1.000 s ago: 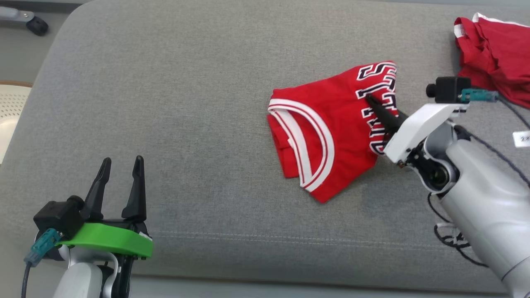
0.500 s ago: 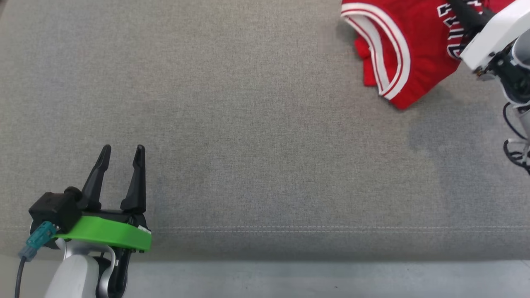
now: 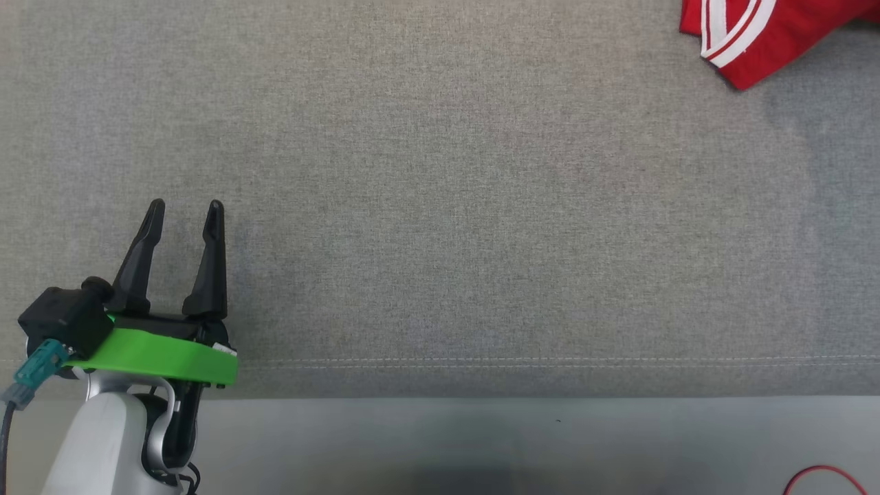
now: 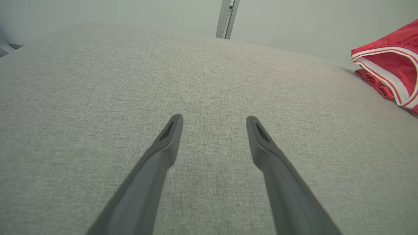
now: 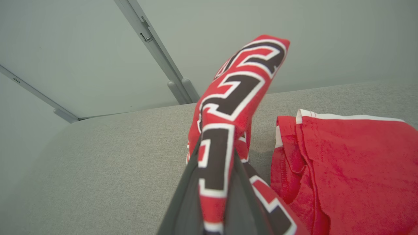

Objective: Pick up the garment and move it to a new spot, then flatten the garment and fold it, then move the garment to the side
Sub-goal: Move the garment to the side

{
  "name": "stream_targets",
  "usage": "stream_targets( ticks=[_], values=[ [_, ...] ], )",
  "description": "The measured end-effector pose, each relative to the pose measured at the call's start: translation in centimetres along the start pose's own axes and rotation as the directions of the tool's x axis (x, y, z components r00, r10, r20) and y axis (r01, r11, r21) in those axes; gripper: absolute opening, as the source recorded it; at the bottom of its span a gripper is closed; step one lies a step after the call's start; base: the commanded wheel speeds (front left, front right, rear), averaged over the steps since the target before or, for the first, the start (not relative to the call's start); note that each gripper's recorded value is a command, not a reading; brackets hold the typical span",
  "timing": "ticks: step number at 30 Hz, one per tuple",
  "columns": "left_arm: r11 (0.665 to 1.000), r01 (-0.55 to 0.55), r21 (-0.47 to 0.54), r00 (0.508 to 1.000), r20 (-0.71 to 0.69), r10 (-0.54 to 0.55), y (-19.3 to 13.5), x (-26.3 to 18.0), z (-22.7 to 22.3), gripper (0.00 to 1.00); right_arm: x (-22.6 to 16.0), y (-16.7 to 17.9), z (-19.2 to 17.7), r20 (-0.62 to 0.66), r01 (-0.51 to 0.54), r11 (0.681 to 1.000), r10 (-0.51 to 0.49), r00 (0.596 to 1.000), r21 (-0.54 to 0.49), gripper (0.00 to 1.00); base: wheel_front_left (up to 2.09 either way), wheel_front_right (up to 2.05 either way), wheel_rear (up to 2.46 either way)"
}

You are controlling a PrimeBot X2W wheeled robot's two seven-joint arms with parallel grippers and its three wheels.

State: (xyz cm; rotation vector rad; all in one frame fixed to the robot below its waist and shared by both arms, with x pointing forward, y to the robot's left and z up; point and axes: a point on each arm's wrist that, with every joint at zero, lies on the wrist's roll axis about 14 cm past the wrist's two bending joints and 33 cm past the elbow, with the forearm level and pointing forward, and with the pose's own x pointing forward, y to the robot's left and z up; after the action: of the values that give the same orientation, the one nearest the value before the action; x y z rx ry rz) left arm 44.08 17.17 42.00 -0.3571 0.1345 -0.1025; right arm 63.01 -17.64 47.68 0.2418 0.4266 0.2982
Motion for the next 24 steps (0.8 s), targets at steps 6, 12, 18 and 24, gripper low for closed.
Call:
stream_targets(
  ticks=[6,12,18,24],
  values=[
    [1.0,-0.005,0.003,1.0,-0.028,0.005,0.7,0.9,-1.2,1.0,1.0,-2.4,0.0,-0.026,0.051,0.999,-0.051,0.998,-0.001,0.0,0.0,0.0,0.0],
    [1.0,-0.004,0.011,0.998,-0.06,0.004,1.2,1.3,-2.4,1.0,0.7,-5.9,0.7,-0.027,0.134,0.991,-0.134,0.991,-0.007,0.0,0.0,0.0,0.0],
    [1.0,0.002,0.011,0.996,-0.092,-0.001,1.4,1.8,-3.8,1.0,0.6,-8.0,2.8,0.019,0.177,0.984,-0.177,0.984,-0.009,0.0,0.0,0.0,0.0],
    [1.0,0.021,0.005,0.994,-0.103,-0.02,1.0,2.7,-4.5,1.0,-0.5,-11.2,2.5,0.021,0.25,0.967,-0.251,0.968,0.036,0.0,0.0,0.0,0.0]
  ],
)
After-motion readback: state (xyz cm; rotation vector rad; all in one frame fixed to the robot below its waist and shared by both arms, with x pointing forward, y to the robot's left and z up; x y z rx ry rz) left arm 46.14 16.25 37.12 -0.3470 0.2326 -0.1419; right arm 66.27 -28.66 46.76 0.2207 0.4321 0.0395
